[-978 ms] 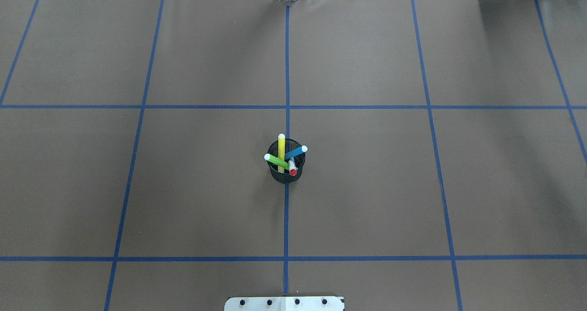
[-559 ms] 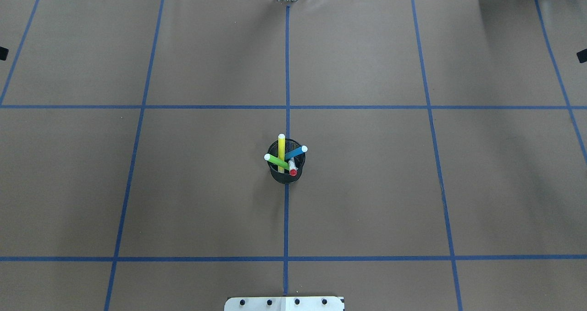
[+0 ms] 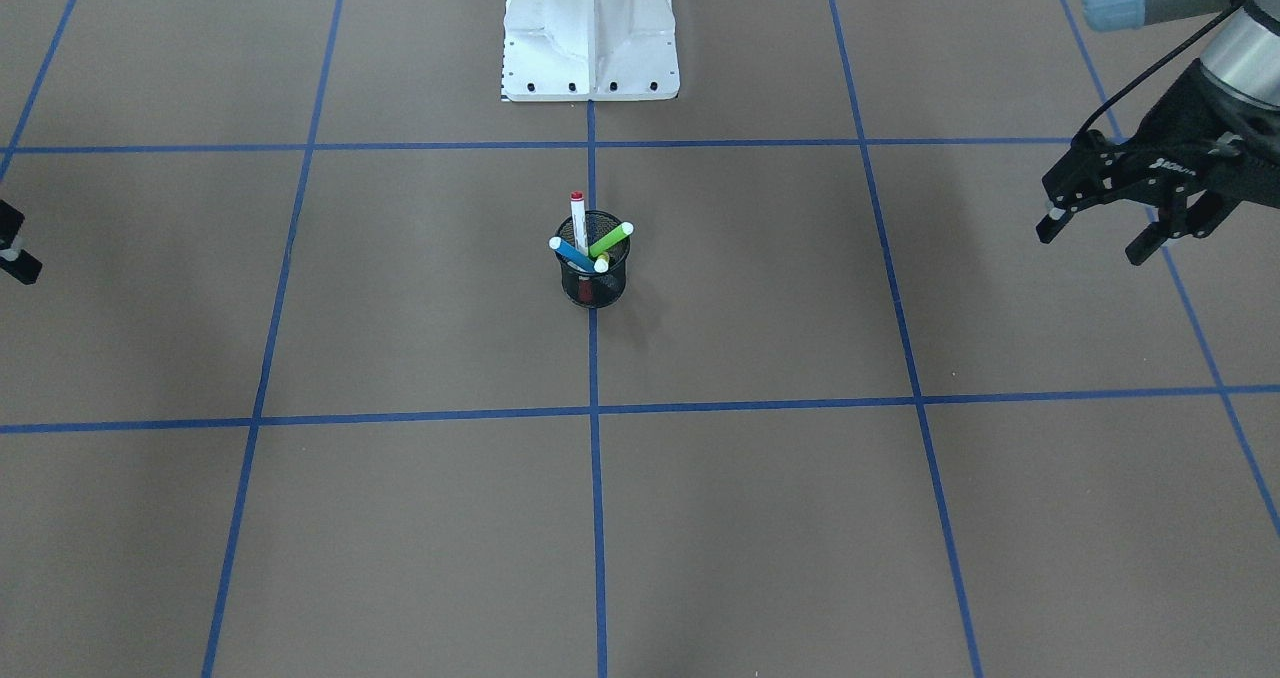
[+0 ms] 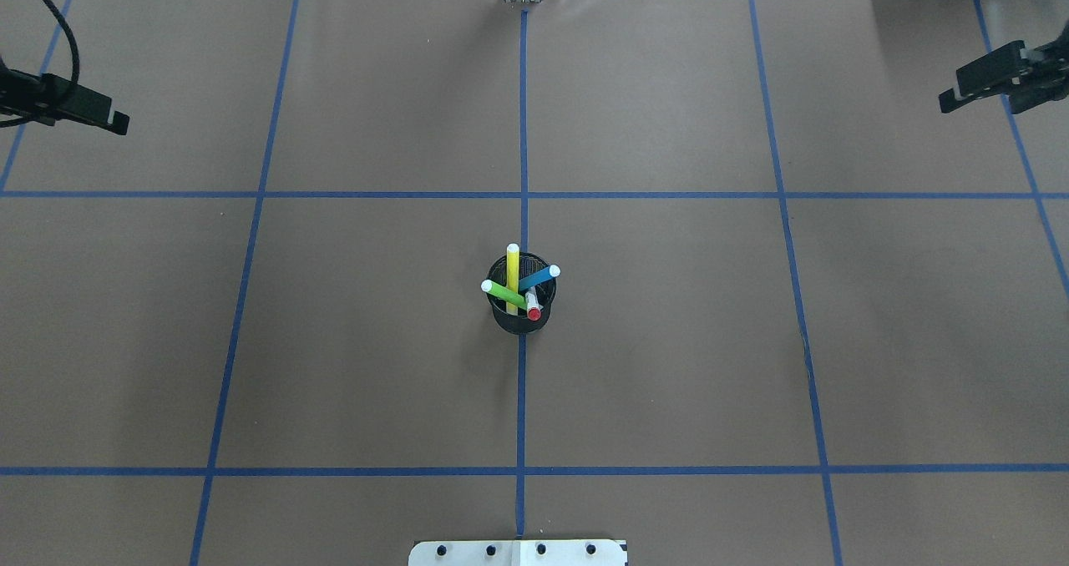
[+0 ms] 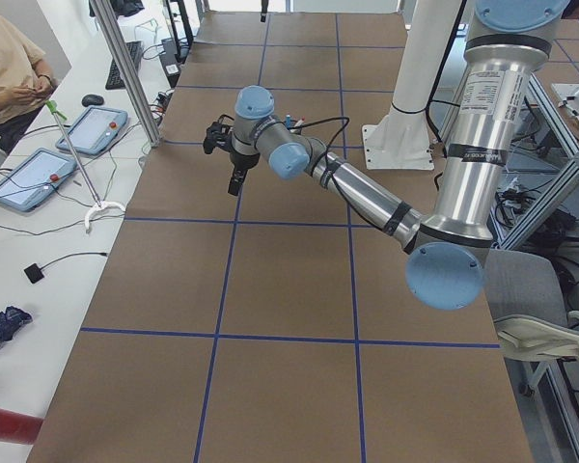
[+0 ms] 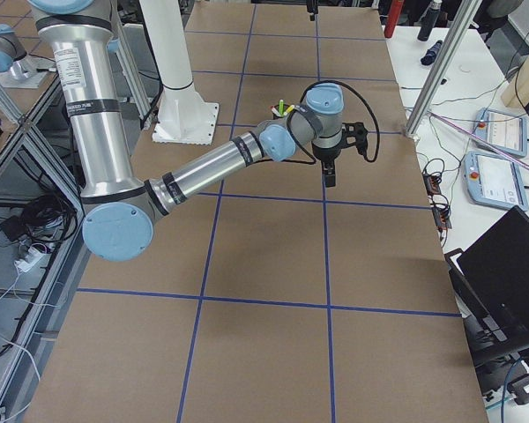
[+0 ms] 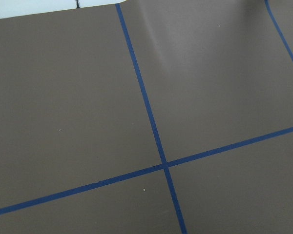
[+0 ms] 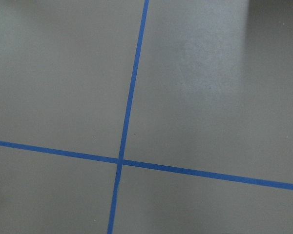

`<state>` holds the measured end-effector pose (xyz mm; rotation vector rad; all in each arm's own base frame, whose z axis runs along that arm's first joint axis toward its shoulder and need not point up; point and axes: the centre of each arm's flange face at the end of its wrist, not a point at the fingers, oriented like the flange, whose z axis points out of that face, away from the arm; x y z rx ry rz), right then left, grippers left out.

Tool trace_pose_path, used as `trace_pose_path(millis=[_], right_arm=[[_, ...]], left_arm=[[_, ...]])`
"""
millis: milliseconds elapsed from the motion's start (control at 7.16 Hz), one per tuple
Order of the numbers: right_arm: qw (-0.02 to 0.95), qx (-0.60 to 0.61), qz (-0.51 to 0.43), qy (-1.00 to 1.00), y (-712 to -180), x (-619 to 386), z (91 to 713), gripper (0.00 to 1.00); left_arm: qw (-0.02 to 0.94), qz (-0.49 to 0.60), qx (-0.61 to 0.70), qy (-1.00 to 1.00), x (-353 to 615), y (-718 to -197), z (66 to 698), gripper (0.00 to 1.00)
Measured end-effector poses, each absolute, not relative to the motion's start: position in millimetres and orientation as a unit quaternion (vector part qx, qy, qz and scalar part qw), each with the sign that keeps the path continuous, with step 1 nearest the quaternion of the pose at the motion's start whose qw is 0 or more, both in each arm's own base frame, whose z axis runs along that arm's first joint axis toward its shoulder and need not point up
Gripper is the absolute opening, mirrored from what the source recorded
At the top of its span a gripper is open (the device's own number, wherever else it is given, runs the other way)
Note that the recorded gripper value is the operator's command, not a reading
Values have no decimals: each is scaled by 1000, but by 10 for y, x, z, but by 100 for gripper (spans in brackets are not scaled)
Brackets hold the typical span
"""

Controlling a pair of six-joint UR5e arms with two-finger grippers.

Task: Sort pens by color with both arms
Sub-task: 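Move the right gripper over the black mesh pen cup while the left arm advances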

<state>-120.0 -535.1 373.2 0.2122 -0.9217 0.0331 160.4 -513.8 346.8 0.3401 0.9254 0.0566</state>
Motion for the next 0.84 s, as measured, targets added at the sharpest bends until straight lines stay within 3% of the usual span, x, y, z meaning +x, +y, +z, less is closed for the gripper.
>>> trace_pose_path(millis=[279, 838], right_arm=[[892, 88, 33, -441, -5322, -1995, 3345, 100], [908, 20, -23, -418, -5012, -3346, 2555, 99]], left_arm=[[885, 23, 150, 439, 1871, -5168, 3278, 100], [889, 11, 153, 432, 2300, -5127, 3065, 100]])
